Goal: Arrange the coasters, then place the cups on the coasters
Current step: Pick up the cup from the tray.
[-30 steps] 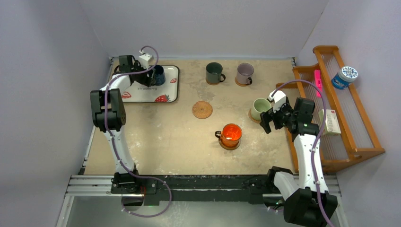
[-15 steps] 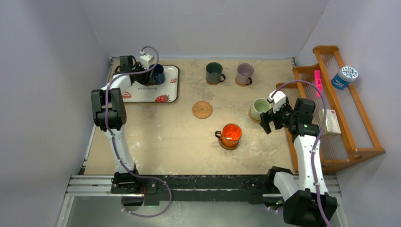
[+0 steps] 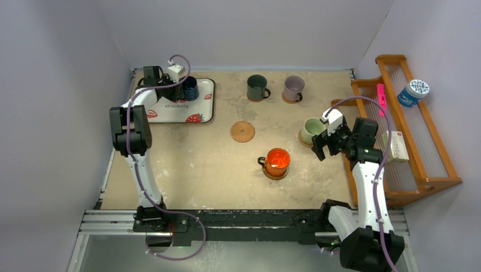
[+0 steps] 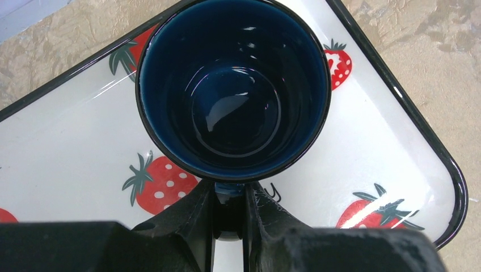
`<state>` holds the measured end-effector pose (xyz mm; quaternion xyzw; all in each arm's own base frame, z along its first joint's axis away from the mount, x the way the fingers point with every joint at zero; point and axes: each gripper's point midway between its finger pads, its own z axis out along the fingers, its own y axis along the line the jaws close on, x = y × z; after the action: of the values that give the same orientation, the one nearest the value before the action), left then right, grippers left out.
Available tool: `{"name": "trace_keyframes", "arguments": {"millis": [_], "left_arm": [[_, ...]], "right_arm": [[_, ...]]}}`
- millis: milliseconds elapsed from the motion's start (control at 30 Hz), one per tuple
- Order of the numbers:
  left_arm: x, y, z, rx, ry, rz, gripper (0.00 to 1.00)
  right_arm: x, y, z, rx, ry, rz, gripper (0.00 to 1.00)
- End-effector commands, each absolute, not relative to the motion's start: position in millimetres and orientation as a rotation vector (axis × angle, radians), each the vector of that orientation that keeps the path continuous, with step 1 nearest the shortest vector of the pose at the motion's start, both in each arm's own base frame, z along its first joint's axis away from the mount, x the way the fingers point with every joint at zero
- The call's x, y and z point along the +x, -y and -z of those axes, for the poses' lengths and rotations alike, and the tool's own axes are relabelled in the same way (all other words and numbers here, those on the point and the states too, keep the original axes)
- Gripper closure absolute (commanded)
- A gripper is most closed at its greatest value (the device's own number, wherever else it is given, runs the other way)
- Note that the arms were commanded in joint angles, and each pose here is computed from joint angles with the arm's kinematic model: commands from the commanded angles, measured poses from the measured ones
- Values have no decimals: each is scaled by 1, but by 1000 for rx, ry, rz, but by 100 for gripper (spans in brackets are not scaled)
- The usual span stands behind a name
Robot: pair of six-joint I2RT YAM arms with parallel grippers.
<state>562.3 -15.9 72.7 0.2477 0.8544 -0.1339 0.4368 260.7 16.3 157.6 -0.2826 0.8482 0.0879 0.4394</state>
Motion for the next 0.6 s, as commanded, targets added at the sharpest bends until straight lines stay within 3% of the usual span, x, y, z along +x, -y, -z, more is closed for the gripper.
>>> {"name": "trace_keyframes", "arguments": {"millis": [0, 567], "left_arm": [[574, 21, -105, 645, -2032, 348, 100], [550, 42, -198, 693, -1823, 394, 100]], "right_arm": [[256, -22, -158, -725, -2088, -249, 1], [257, -22, -158, -727, -2088, -249, 1]]}}
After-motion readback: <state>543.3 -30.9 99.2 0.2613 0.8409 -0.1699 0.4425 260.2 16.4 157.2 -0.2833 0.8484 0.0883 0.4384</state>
